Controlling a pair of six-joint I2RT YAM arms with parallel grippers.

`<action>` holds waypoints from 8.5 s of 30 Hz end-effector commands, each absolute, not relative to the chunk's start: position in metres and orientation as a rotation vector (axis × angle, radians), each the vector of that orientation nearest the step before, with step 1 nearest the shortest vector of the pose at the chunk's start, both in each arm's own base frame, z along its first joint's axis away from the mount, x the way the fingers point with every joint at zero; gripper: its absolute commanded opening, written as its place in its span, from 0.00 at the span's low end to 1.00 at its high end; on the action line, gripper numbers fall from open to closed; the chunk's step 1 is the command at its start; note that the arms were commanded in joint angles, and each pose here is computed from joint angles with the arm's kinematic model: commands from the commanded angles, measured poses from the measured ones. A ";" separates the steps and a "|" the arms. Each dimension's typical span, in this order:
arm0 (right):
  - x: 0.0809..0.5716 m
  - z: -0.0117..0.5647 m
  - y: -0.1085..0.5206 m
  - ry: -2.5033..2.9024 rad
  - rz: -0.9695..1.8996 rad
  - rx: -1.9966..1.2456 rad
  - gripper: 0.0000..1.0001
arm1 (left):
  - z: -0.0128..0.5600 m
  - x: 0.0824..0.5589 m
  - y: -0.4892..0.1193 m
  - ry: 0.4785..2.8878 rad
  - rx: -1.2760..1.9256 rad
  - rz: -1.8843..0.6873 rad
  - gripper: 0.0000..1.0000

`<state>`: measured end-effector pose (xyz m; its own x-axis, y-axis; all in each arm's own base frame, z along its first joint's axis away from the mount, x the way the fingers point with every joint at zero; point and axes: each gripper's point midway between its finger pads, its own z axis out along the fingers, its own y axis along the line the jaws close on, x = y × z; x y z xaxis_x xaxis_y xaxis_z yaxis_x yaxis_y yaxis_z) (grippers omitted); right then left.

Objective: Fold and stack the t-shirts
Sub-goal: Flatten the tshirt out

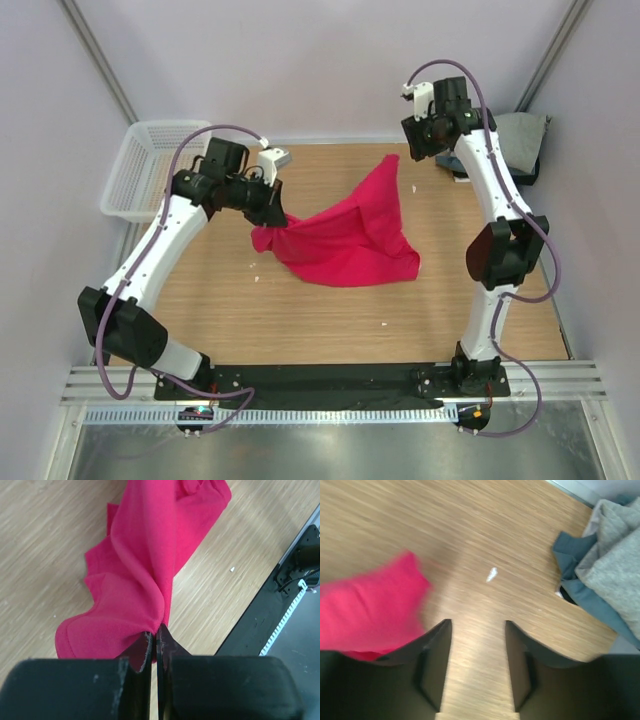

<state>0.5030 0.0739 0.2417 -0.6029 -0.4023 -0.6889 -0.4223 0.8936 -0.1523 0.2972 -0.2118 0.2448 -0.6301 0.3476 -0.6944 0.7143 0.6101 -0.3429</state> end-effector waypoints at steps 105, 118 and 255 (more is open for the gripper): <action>0.426 0.046 0.389 1.897 0.048 -1.699 0.44 | 0.075 0.299 -0.107 3.072 0.226 -0.499 0.00; 0.414 0.059 0.382 1.916 0.087 -1.736 0.44 | 0.077 0.301 -0.107 3.067 0.225 -0.494 0.00; 0.378 0.332 0.031 2.042 -0.123 -0.432 0.01 | 0.224 0.387 -0.086 2.547 0.360 -0.548 0.63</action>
<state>0.3765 0.0260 0.3209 -0.4676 -0.3817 -0.7973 -0.2540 0.9219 -0.2924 0.3877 -0.0858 0.2125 -0.8543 0.1551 -0.4961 0.3413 0.8872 -0.3103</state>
